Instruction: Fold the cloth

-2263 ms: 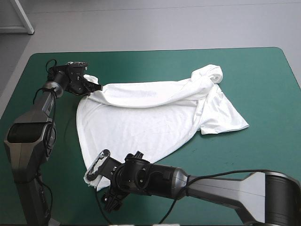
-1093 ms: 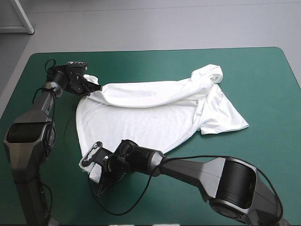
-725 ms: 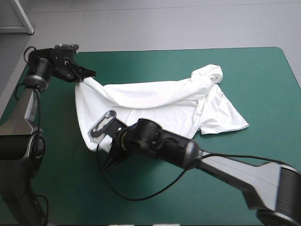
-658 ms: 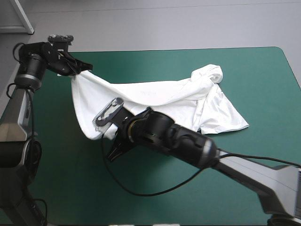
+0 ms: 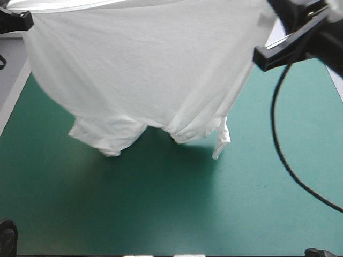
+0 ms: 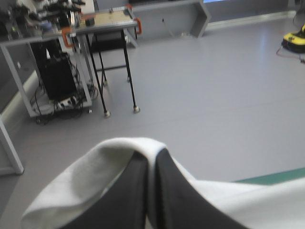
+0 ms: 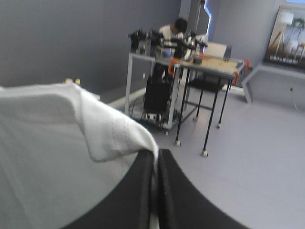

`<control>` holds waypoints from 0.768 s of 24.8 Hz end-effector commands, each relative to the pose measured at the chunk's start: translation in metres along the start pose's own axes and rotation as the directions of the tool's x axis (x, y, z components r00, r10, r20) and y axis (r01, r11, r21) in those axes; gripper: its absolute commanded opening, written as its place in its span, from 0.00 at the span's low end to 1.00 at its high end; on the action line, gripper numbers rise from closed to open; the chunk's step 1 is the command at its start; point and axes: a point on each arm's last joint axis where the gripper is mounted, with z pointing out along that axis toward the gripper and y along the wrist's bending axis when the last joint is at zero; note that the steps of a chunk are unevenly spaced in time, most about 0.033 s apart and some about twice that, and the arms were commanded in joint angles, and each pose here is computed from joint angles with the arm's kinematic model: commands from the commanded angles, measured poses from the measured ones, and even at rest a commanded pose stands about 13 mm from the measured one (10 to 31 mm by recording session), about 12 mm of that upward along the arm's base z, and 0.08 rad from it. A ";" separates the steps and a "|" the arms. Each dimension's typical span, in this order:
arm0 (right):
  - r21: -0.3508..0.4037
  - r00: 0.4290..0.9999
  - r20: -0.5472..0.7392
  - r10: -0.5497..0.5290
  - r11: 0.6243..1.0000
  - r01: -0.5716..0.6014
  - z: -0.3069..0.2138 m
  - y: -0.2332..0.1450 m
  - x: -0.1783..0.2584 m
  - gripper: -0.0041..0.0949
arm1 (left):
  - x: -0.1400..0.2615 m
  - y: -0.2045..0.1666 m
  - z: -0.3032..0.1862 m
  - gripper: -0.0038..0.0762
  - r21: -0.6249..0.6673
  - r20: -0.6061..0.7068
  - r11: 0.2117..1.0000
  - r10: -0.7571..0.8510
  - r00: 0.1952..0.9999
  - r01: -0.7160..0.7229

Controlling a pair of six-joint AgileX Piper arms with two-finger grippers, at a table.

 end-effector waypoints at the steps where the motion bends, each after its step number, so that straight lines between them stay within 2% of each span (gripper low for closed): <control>1: 0.058 0.978 0.208 -0.022 0.998 0.010 -0.027 -0.027 -0.028 0.03 | -0.028 -0.003 -0.046 0.04 -0.033 0.223 0.999 0.021 0.974 -0.014; 3: 0.069 0.972 0.232 -0.023 0.998 0.007 -0.034 -0.033 -0.033 0.03 | -0.036 -0.003 -0.063 0.04 -0.059 0.294 0.998 0.035 0.955 -0.018; 6: 0.081 0.970 0.234 -0.071 0.995 0.054 -0.035 -0.034 -0.034 0.03 | -0.039 0.003 -0.081 0.04 -0.159 0.310 0.986 0.093 0.946 -0.045; 11: 0.100 0.919 0.371 -0.130 0.990 0.099 -0.042 -0.035 -0.047 0.03 | -0.049 0.010 -0.103 0.04 -0.294 0.404 0.954 0.186 0.896 -0.065; 15: 0.108 0.914 0.382 -0.137 0.989 0.103 -0.042 -0.036 -0.048 0.03 | -0.050 0.006 -0.104 0.04 -0.261 0.413 0.962 0.184 0.892 -0.078; 19: 0.149 0.950 0.260 -0.172 0.979 0.136 -0.031 -0.033 -0.037 0.03 | -0.036 0.006 -0.076 0.04 -0.206 0.279 0.973 0.163 0.946 -0.107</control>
